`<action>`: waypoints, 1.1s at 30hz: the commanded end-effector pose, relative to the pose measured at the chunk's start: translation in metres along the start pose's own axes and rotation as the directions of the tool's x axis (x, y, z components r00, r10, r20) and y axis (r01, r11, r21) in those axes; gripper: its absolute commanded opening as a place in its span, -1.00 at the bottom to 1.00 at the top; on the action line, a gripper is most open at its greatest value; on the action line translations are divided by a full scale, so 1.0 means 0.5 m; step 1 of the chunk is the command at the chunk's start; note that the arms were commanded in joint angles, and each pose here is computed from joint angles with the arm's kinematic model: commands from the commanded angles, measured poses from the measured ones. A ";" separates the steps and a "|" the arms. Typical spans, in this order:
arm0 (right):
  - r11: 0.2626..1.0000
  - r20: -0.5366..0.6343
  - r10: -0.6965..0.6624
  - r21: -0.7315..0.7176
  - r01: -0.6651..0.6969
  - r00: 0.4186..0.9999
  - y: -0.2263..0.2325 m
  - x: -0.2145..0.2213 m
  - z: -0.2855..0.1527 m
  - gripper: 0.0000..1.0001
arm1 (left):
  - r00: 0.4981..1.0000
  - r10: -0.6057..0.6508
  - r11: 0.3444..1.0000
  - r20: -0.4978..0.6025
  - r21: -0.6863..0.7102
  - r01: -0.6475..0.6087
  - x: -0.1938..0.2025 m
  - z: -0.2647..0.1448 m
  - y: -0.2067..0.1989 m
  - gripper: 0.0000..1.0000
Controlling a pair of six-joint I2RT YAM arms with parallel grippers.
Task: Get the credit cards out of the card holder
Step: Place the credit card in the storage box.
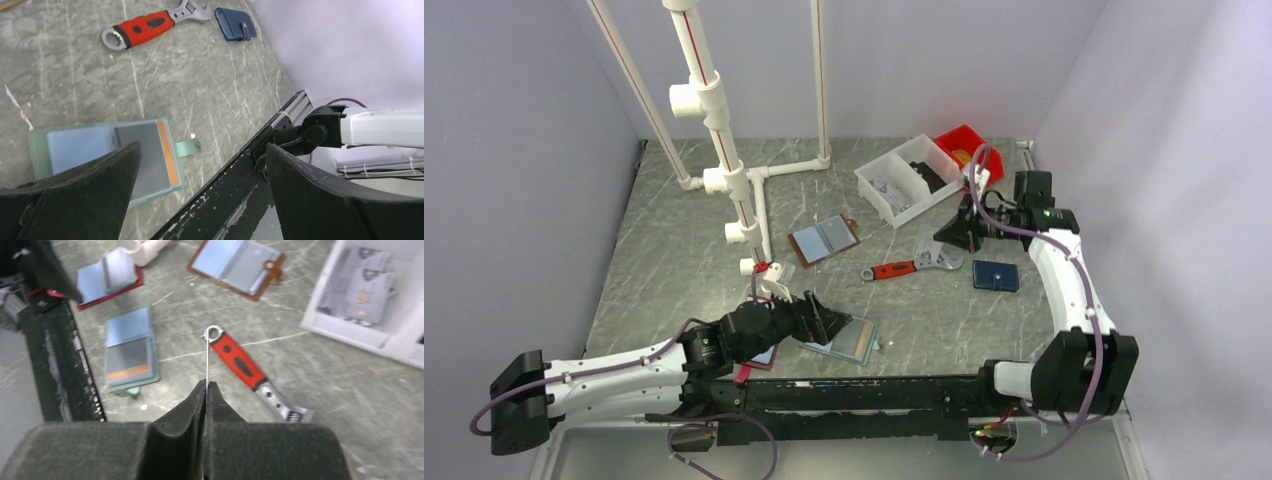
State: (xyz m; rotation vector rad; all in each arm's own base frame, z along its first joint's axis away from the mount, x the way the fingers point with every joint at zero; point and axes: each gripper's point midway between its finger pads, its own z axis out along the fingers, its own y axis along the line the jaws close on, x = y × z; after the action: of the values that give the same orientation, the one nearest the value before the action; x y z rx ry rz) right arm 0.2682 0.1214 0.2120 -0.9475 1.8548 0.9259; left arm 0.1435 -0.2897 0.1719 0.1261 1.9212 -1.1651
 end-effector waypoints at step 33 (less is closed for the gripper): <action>0.972 -0.288 -0.162 0.118 0.203 0.944 -0.324 -0.150 0.183 -1.00 | 1.000 0.008 0.999 -0.010 -0.048 -0.009 0.006 -0.029 0.032 0.99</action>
State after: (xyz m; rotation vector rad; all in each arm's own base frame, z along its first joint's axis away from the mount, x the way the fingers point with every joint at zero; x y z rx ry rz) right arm 0.4590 0.1427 0.2050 -1.1634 1.9949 0.5808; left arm 0.1360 -0.2744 0.1570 0.1038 1.9919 -1.1373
